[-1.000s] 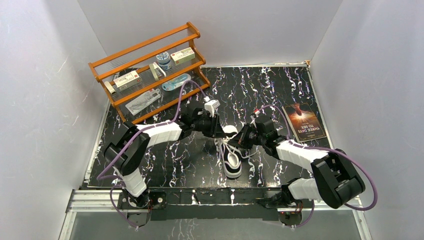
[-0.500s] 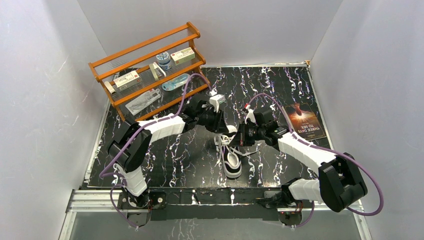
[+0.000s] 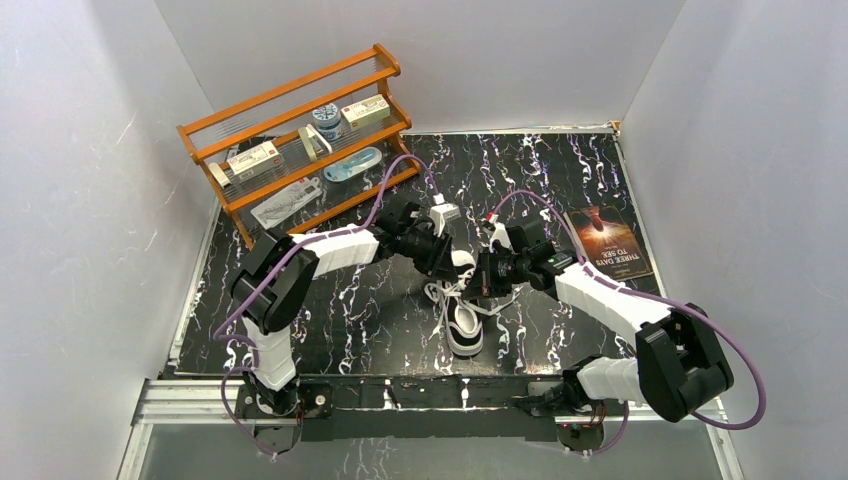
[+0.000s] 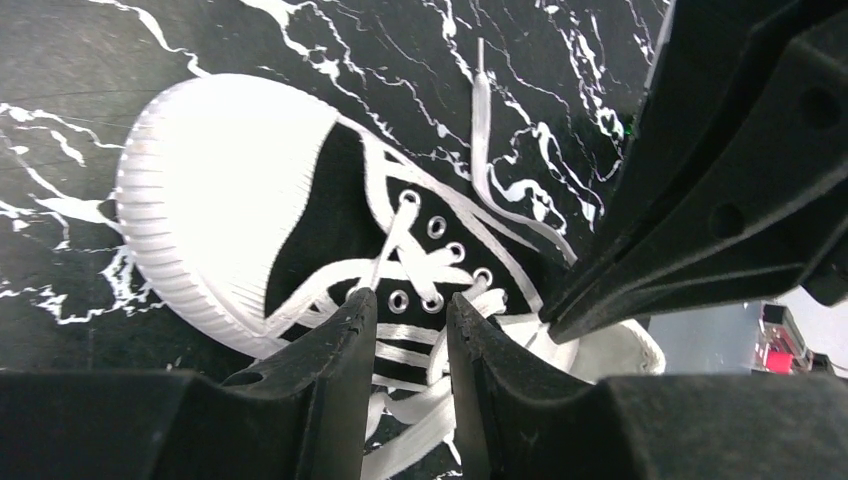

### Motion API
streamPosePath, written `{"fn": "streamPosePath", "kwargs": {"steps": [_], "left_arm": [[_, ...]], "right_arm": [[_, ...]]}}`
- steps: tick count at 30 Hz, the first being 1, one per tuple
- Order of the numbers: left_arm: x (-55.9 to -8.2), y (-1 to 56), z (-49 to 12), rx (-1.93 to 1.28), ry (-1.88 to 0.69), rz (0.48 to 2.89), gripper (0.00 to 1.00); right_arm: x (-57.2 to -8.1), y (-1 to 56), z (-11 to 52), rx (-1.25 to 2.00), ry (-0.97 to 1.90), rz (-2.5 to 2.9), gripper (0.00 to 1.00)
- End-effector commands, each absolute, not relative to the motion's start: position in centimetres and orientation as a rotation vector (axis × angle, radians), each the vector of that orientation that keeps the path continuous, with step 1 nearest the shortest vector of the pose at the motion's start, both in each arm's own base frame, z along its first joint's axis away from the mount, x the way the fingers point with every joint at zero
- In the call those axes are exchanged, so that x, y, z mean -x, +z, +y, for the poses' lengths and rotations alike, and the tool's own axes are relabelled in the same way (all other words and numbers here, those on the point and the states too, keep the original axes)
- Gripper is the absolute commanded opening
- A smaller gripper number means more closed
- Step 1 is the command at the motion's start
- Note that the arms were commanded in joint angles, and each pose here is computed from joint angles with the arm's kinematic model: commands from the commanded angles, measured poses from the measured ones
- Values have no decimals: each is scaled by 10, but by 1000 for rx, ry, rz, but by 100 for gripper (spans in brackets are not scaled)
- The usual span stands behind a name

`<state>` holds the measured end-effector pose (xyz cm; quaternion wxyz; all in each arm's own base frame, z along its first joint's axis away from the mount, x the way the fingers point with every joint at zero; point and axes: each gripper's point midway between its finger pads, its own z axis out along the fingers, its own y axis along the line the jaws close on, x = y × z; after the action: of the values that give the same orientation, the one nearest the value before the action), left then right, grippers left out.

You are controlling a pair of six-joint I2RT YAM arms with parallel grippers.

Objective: Tie the shoes

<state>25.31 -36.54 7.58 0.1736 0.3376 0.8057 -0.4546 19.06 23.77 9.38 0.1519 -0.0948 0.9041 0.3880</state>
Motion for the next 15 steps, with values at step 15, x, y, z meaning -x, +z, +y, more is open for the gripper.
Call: {"fn": "streamPosePath", "kwargs": {"steps": [15], "left_arm": [[-223,106,-365,-950,-1552,2133,32]], "right_arm": [[-201,110,244,284,1140,2523,0]]}}
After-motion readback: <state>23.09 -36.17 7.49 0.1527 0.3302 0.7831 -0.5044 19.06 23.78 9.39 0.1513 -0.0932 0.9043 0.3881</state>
